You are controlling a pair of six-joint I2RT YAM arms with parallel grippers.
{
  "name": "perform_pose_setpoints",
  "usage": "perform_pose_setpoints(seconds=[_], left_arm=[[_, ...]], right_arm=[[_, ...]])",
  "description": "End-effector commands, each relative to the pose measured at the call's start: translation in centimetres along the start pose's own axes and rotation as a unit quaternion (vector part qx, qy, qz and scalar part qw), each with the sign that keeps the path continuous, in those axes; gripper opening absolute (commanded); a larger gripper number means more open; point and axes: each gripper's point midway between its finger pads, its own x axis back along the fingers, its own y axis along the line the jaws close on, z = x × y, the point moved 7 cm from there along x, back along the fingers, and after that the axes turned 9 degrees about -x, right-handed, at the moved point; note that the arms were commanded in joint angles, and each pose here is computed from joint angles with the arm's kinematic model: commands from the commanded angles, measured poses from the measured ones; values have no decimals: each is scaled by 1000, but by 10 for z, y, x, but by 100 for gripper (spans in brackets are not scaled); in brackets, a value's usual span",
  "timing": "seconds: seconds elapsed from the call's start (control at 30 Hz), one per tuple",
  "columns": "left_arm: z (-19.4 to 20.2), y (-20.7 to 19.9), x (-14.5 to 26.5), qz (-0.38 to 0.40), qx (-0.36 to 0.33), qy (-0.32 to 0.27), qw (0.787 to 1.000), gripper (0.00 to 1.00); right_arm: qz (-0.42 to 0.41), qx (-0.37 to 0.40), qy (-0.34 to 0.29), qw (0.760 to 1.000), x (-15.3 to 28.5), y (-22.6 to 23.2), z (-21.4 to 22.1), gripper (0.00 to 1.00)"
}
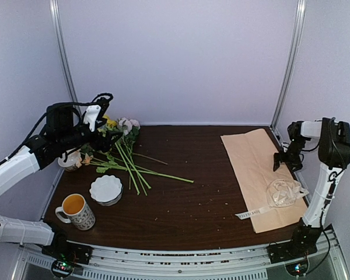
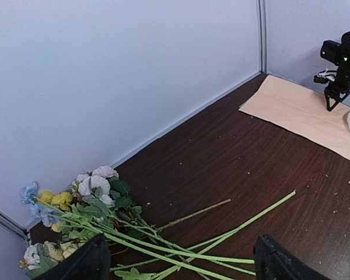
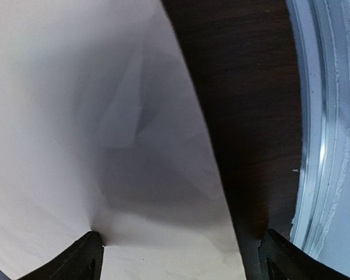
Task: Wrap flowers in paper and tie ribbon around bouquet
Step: Pick up the folded wrapping paper from the corner of the board.
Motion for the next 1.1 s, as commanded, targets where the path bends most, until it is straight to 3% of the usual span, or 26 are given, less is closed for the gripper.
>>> perform_pose_setpoints(seconds=[0.0,0.13,0.4,0.57,0.73,0.8,0.93,1.03,1.07], left_arm=[[-4,2,-6,-2,-23,-8,1000,89],[-1,1,-9,7,-35,9,999,89],[2,-2,-6,16,-51,15,998,89],[2,-3,-3,16,-56,11,998,89],[3,-4,-1,16,-59,9,998,89],[3,-4,-1,15,-60,9,998,89],[3,-4,1,13,-61,7,998,89],[3,-4,0,13,-61,7,998,89],[4,-4,0,13,-61,9,998,90]], right_arm=[[-63,18,17,998,13,13,-3,89],[-145,19,44,988,12,30,-3,80],[-238,18,42,970,27,54,-10,28],[-249,27,33,968,34,66,-11,3],[-236,48,23,970,40,78,-9,0],[-202,41,11,979,38,74,-13,23],[-135,9,-22,991,33,62,-28,79],[-146,-21,-13,989,21,66,-36,99],[-157,-28,-6,987,17,69,-38,99]])
